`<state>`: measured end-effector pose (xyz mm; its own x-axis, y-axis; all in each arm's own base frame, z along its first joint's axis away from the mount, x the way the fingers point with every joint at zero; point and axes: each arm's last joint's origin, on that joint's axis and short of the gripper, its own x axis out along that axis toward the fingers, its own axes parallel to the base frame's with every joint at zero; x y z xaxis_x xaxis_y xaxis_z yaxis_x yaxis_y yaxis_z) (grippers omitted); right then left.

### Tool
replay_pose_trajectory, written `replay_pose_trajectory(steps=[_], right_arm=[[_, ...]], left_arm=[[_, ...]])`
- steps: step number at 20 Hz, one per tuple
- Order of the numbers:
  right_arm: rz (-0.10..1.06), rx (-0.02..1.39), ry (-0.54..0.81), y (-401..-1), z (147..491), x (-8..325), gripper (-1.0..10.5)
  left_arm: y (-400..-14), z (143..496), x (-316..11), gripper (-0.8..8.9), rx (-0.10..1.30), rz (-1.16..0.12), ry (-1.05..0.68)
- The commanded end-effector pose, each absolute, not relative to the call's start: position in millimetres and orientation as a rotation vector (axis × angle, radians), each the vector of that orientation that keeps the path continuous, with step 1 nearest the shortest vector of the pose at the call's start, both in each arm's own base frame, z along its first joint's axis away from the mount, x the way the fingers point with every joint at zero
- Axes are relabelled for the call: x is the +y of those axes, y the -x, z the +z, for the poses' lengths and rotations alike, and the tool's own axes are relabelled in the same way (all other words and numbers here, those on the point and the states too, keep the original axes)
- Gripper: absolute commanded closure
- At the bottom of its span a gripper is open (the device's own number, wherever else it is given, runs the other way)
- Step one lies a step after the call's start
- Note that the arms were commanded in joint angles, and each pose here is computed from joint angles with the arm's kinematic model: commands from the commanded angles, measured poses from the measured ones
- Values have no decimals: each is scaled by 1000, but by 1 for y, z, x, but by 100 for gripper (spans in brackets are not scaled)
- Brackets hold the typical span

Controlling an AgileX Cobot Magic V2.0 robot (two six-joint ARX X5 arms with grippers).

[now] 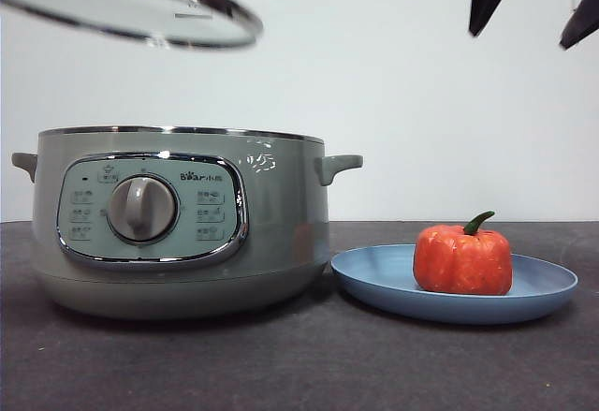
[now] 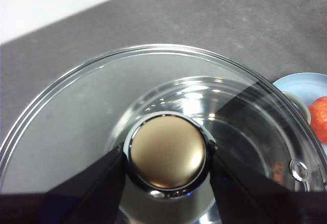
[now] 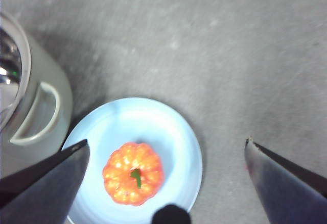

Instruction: Take the pumpkin out from the steamer,put the pumpkin in the blue plate,close the lid

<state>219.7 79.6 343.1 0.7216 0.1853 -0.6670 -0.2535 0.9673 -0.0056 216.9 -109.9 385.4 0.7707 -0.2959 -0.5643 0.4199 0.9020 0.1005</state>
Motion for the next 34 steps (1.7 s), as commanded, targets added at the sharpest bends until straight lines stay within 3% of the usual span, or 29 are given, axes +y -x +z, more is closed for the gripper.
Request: replay_pose_trajectory(steps=[1,7,20,34], right_arm=[[232,717,98,-216,345,75,442],[224,709,96,-213,347,71,442],[224,713,96,-213,347,71,442],[224,717,97,-212,347,71,442]], left_arm=[[-222,380,-114,822,484,-407,-139],[-229,352,-120,822,487,-431,-74],[-253,325,-134,822,563,-465,-76],[-259,289,-143,822,797,-474,-150]])
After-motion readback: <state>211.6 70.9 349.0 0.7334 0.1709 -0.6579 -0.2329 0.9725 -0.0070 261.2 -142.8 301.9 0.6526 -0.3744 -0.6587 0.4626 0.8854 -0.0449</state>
